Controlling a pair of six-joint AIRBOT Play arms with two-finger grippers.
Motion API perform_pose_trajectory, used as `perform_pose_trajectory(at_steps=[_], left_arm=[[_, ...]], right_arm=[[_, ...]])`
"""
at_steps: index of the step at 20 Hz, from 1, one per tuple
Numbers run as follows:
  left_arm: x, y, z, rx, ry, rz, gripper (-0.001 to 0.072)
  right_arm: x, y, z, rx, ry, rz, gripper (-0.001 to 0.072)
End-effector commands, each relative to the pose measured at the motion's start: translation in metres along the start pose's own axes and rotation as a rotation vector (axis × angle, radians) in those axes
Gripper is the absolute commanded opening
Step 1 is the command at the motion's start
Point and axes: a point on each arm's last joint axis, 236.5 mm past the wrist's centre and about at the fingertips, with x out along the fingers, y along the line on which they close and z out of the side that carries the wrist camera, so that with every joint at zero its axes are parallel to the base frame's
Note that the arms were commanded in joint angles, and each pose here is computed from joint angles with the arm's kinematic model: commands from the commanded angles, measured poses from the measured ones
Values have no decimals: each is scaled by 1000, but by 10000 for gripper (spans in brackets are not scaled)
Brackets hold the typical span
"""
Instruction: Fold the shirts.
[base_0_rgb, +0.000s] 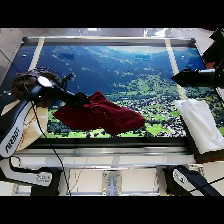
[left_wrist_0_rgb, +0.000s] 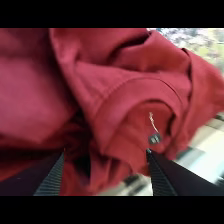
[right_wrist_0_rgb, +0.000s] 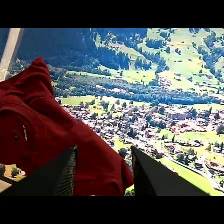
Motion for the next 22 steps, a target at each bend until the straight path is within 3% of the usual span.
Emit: perform_pose_trajectory(at_steps=[1,5,6,7,8,9,12,16,21,22], left_arm=[[27,-6,9,67,-30,54,581],[55,-16,2,92,1,53,580],[57,-19,1,79,2,35,542],[58,-26,3,58,-6,4,339],[57,-32,8,34,-25,-28,48],[53,-39,14,10,-47,-65,16],[27,-61,42,-43,-147,-177,16],[-59,-116,83,45,-399,-374,16],[-151,-130,107,95,-660,-370,15],[-155,-132,106,102,-667,-370,15]], right_arm=[[3,7,0,16,4,35,369],[3,7,0,17,4,35,369],[3,7,0,17,4,35,369],[3,7,0,17,4,35,369],[3,7,0,17,4,35,368],[3,6,0,17,5,34,369],[3,4,-1,16,10,26,369],[11,-1,-17,26,81,28,369],[65,40,-105,94,327,210,374],[85,59,-118,98,332,252,418]])
